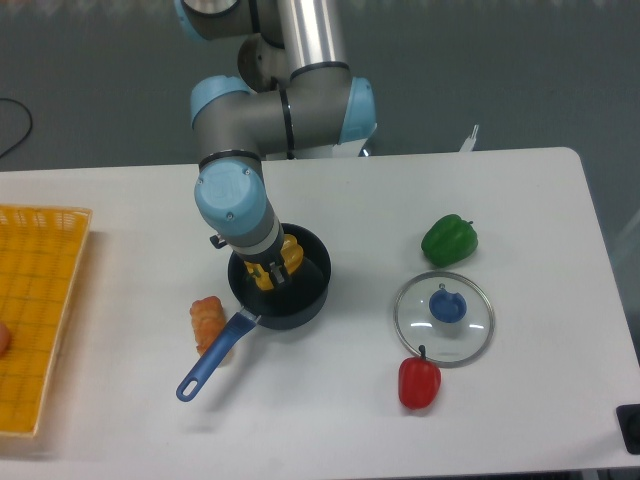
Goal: Place the yellow pepper in the pot
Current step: 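Lower the gripper deeper into the saucepan holding the pepper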
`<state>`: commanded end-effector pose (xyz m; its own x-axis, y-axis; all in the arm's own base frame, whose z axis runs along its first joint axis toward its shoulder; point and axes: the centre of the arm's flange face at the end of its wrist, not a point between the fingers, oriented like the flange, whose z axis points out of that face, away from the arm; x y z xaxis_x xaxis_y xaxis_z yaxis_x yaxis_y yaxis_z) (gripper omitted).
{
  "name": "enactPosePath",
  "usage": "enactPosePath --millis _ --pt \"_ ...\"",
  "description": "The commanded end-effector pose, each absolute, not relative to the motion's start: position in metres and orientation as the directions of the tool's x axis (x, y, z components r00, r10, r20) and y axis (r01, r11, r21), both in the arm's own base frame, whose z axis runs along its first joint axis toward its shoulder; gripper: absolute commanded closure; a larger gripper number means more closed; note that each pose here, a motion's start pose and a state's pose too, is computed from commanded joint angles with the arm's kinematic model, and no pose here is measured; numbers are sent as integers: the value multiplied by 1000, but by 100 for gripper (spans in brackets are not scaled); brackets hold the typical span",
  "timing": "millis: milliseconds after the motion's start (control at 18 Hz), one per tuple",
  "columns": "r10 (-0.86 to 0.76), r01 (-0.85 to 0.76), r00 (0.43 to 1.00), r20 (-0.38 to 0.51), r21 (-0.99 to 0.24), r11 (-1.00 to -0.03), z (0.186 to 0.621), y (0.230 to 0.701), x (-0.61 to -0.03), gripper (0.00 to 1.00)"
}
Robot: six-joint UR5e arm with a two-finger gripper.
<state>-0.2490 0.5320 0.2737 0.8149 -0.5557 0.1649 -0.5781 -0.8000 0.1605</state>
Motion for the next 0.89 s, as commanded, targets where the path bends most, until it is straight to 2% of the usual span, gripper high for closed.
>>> enactPosePath --millis 222,889 --pt "-564 -588 809 164 222 -778 262 535 -243 51" --pt "-554 -576 817 160 229 -785 250 534 -239 48"
